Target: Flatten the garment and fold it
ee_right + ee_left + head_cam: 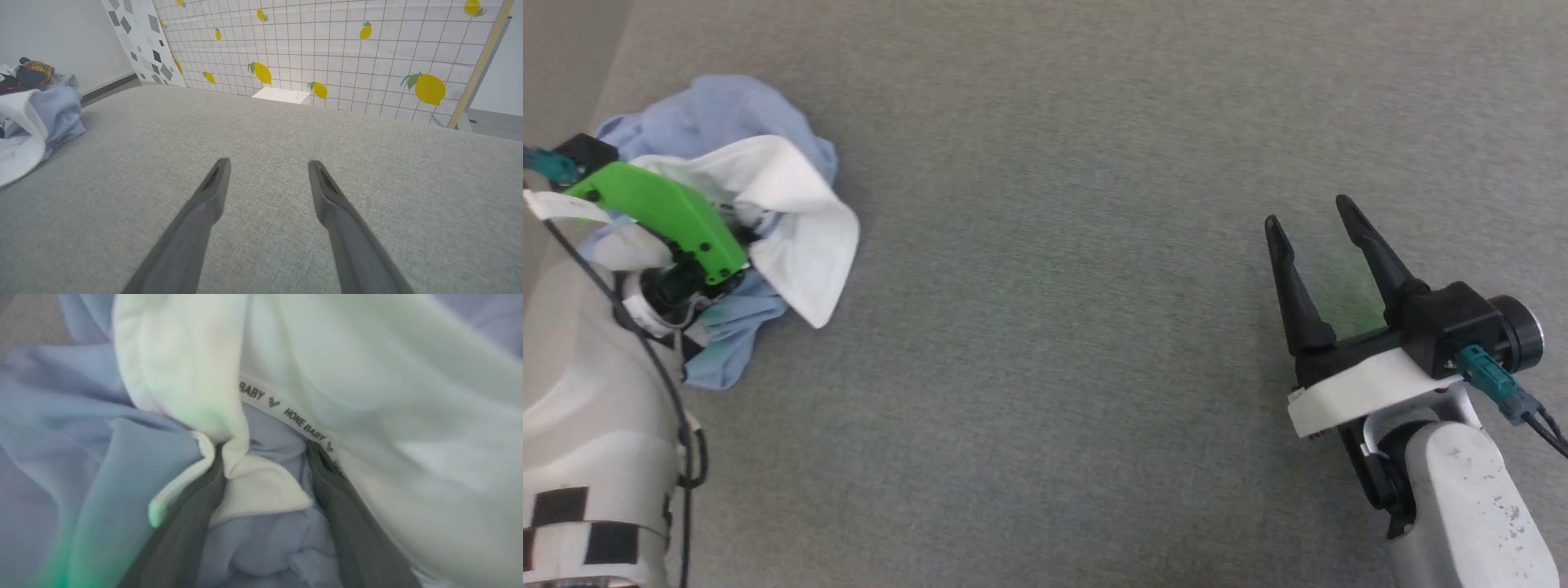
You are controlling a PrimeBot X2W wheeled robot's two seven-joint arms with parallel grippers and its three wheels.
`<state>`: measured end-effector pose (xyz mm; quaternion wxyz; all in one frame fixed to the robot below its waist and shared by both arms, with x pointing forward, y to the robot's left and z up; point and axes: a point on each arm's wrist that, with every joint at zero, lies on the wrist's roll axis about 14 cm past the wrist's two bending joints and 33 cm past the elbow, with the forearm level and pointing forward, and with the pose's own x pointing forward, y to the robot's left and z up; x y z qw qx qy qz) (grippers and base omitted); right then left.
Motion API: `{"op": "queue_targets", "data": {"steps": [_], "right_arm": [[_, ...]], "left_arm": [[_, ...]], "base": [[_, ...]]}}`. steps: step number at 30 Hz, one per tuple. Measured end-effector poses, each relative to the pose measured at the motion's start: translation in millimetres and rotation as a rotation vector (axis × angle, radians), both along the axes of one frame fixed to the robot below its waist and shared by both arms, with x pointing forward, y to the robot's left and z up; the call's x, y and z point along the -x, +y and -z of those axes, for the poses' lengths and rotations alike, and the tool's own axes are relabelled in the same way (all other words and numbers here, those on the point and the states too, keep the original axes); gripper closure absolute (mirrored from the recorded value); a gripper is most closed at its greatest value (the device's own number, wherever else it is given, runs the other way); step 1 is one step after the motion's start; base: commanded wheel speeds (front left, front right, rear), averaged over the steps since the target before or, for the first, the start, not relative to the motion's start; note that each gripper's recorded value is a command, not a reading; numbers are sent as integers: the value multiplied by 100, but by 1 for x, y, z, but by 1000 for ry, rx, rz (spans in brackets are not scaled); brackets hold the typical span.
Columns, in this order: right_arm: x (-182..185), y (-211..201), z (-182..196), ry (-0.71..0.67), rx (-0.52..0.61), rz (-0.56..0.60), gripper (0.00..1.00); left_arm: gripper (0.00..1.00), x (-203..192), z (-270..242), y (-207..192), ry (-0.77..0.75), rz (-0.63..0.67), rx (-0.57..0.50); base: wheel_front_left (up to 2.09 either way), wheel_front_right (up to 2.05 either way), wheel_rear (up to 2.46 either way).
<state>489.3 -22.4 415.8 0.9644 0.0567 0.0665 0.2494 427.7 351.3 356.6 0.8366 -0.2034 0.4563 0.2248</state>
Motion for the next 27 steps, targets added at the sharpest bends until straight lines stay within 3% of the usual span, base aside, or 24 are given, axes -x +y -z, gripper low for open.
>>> {"op": "queue_targets", "data": {"steps": [1, 2, 5, 9, 13, 17, 21, 27], "right_arm": [[1, -4, 2, 6, 5, 9, 0], [2, -7, 2, 8, 5, 20, 0], [4, -14, -3, 1, 0, 44, 0], [13, -24, -12, -9, -6, 81, 0], [30, -36, -19, -6, -4, 115, 0], [44, -42, -39, -42, -10, 135, 0], [53, -52, -64, -95, -37, 167, 0], [70, -77, -91, -159, -41, 234, 0]], "left_arm": [[84, -1, 0, 0, 9, 10, -1], [100, -3, -2, 1, 9, 22, -9], [100, -6, -13, 5, -48, 55, -80], [100, -20, -48, 15, -238, 80, -265], [100, -48, -131, 17, -536, 131, -479], [100, -63, -229, -1, -852, 184, -611], [100, -64, -311, -38, -1127, 228, -642], [100, -61, -385, -139, -1448, 357, -511]], "base": [[0, 0, 0], [0, 0, 0], [0, 0, 0], [0, 0, 0], [0, 0, 0], [0, 0, 0], [0, 0, 0], [0, 0, 0]]}}
